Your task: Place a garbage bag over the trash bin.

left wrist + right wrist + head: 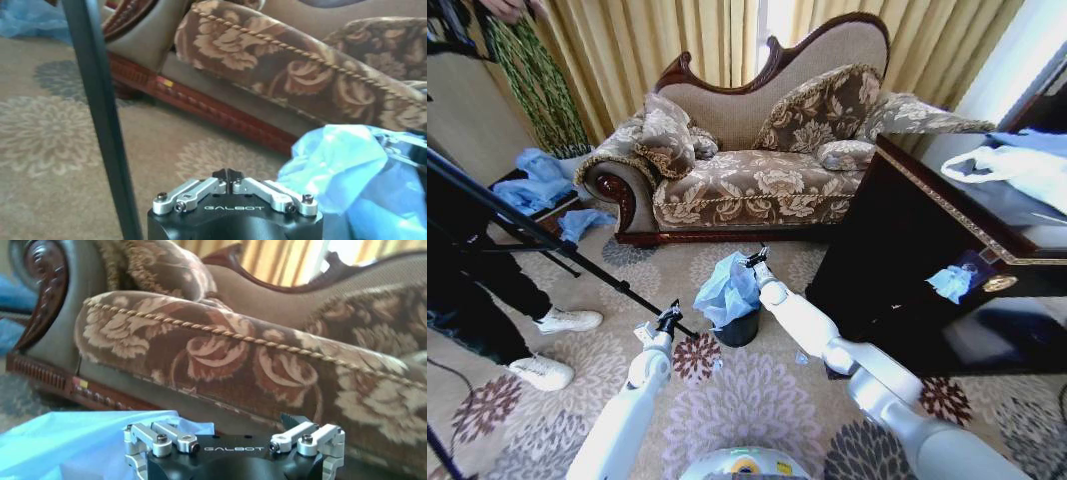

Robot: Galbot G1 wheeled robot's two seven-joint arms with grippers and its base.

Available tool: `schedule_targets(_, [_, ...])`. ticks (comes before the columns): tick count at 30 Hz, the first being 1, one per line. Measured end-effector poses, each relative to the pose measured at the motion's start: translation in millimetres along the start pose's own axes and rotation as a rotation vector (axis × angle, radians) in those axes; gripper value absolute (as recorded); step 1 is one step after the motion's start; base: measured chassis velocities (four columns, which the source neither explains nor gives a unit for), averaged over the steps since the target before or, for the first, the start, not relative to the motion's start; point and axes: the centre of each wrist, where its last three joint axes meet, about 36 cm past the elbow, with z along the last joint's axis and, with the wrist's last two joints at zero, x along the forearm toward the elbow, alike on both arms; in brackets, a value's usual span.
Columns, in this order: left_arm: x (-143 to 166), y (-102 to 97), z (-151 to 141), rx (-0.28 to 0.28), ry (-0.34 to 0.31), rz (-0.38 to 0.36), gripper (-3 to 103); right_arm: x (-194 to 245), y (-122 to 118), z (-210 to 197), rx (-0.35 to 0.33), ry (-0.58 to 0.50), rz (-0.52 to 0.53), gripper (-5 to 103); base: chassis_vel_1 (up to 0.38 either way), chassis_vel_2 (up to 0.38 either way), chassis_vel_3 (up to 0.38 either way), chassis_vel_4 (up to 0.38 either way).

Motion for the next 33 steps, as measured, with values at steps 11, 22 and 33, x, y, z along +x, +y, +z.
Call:
schedule_targets(11, [15.5, -6.2, -6.8, -0.038, 0.01, 0.036, 39, 45.6, 43.9, -30.2, -0.259, 0.078, -0.036, 100, 0.0, 0.0, 0.0, 0.0])
schedule_targets(22, [17.3, -5.6, -4.0, -0.058, 0.017, 0.055, 82, 72.8, 37.0, -48.0, -0.299, 0.16, -0.032, 100, 0.0, 0.0, 0.0, 0.0])
schedule_targets(33, [15.3, -2.3, 1.6, -0.054, 0.032, 0.057, 100, 143.9, 37.9, -48.3, -0.374, 0.243, 0.017, 100, 0.0, 0.0, 0.0, 0.0])
